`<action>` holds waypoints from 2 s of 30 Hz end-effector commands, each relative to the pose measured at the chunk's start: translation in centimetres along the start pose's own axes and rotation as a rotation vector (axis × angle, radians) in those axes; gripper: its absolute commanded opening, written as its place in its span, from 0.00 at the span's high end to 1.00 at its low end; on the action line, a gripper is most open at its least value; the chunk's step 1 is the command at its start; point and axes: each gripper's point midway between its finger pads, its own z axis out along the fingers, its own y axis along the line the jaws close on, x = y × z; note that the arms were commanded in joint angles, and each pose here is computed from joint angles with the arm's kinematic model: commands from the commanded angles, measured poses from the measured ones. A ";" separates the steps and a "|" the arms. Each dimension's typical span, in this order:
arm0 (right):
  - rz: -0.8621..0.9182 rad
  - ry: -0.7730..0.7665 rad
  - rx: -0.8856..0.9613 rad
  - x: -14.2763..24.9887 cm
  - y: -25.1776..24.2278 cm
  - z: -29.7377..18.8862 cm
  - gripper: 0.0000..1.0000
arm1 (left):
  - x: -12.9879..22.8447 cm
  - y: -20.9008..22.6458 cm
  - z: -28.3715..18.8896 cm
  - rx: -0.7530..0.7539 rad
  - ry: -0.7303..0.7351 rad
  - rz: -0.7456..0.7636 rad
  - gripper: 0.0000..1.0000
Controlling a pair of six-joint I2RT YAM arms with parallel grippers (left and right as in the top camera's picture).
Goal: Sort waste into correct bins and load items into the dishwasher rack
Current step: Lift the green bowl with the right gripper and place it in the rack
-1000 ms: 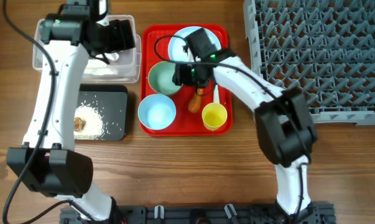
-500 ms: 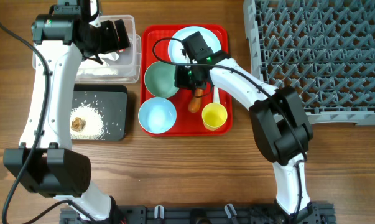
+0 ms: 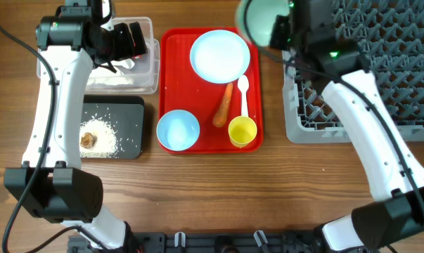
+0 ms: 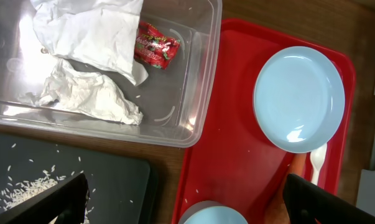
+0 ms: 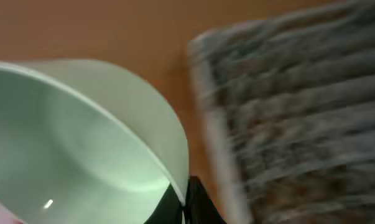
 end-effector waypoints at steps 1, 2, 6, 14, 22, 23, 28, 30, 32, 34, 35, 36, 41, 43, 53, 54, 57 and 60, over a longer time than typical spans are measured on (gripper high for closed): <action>0.006 -0.238 0.449 -5.9 -9.9 -1.0 0.96 | 0.0 0.2 0.2 -0.002 0.005 -0.006 0.00; 0.005 -0.281 0.486 -7.2 -11.1 -0.8 0.96 | 0.0 0.2 0.2 -0.001 0.006 -0.005 0.00; 0.028 -0.380 0.572 -10.1 -15.3 1.0 0.96 | 0.0 0.1 0.2 -0.001 0.005 -0.005 0.00; -0.358 -0.311 0.906 -9.8 -19.4 8.0 0.96 | 0.0 0.1 0.2 -0.001 0.005 -0.005 0.00; -0.437 -0.123 0.912 -3.7 -20.5 13.6 0.96 | 0.0 0.1 0.2 -0.001 0.005 -0.005 0.00; -0.433 -0.110 0.909 -3.1 -20.7 14.0 0.96 | 0.0 0.2 0.2 -0.002 0.006 -0.005 0.00; -0.401 -0.020 0.859 -0.1 -20.8 15.2 0.95 | 0.0 0.1 0.2 -0.001 0.005 -0.005 0.00; -0.415 0.016 0.824 0.8 -20.5 15.6 0.96 | 0.0 0.2 0.2 -0.001 0.006 -0.006 0.00; -0.400 0.056 0.806 2.0 -20.5 15.8 0.96 | 0.0 0.2 0.2 -0.002 0.005 -0.005 0.00; -0.412 0.081 0.779 2.6 -20.3 16.1 0.95 | 0.0 0.2 0.2 -0.001 0.006 -0.006 0.00; -0.417 0.092 0.750 2.9 -20.0 16.4 0.95 | 0.0 0.1 0.2 -0.001 0.005 -0.005 0.00; -0.421 0.096 0.731 3.1 -19.6 16.6 0.92 | 0.0 0.2 0.2 -0.002 0.006 -0.005 0.00; -0.409 0.054 0.629 3.0 -16.5 17.6 0.92 | 0.0 0.2 0.2 -0.001 0.006 -0.005 0.00; -0.376 0.030 0.616 2.7 -16.2 17.7 0.92 | 0.0 0.2 0.2 -0.001 0.006 -0.006 0.00; -0.483 0.226 0.461 8.0 -12.5 18.1 0.52 | 0.0 0.1 0.2 -0.001 0.005 -0.005 0.00; -0.489 0.218 0.453 7.9 -11.9 17.9 0.42 | 0.0 0.1 0.2 -0.001 0.005 -0.005 0.00; -0.485 0.183 0.441 6.7 -11.0 17.0 0.36 | 0.0 0.1 0.2 -0.001 0.005 -0.005 0.00; -0.457 0.133 0.415 4.5 -10.3 15.0 0.35 | 0.0 0.2 0.2 -0.001 0.006 -0.005 0.00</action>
